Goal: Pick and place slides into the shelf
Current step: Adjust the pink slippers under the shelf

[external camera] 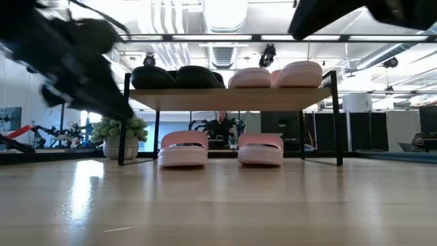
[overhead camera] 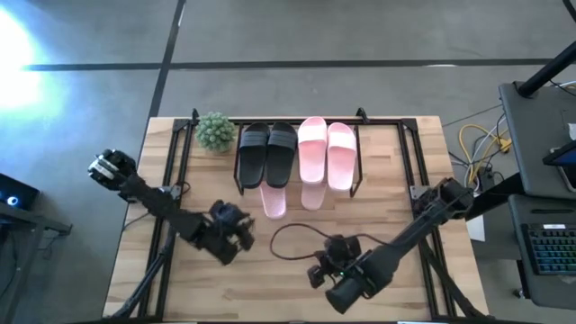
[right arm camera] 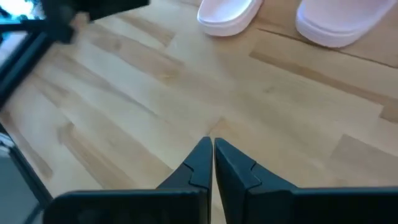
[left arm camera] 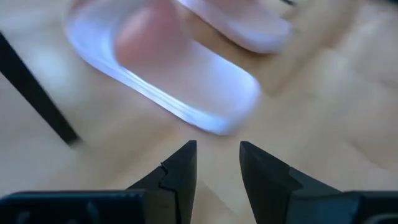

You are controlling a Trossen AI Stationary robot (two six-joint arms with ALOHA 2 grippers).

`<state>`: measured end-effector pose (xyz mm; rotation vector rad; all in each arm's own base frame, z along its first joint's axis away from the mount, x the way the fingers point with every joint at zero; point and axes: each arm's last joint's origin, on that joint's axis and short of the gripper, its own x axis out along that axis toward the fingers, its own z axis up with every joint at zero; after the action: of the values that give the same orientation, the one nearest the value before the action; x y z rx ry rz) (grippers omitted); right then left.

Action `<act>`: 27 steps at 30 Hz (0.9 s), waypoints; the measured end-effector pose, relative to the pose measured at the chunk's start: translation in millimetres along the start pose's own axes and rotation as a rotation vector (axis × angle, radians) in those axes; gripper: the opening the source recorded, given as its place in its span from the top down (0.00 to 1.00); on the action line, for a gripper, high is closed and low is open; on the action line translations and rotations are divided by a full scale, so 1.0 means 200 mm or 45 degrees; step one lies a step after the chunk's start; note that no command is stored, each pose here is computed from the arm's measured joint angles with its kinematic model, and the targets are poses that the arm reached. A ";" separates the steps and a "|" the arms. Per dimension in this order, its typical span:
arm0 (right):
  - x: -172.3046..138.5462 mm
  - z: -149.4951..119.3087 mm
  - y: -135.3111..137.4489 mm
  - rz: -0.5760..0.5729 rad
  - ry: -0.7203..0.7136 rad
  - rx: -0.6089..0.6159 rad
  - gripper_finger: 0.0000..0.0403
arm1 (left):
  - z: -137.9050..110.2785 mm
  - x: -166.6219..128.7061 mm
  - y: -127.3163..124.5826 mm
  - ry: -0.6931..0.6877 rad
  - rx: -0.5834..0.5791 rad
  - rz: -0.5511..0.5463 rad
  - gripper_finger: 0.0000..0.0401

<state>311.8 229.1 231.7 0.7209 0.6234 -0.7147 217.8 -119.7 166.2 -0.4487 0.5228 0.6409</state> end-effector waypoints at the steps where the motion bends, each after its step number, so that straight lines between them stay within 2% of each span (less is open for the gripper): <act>1: -0.01 -0.01 0.00 0.002 -0.010 0.019 0.97 | 0.02 0.03 0.01 -0.009 0.012 0.035 0.73; 6: -0.03 -0.04 -0.02 -0.005 -0.013 0.029 0.97 | 0.10 0.18 0.09 -0.035 -0.031 0.207 0.73; 18: -0.03 -0.03 -0.08 -0.137 -0.036 -0.003 0.97 | 0.12 0.51 0.12 -0.025 -0.019 0.361 0.73; 22: -0.03 -0.03 -0.09 -0.166 -0.042 0.006 0.97 | 0.13 0.61 0.11 -0.078 -0.025 0.375 0.73; 27: -0.03 -0.03 -0.10 -0.173 -0.042 0.000 0.97 | 0.17 0.67 0.06 -0.105 -0.028 0.327 0.73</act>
<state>291.7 225.7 225.7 0.6695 0.6467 -0.8504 311.6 -33.3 111.2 -0.3767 0.4996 0.9087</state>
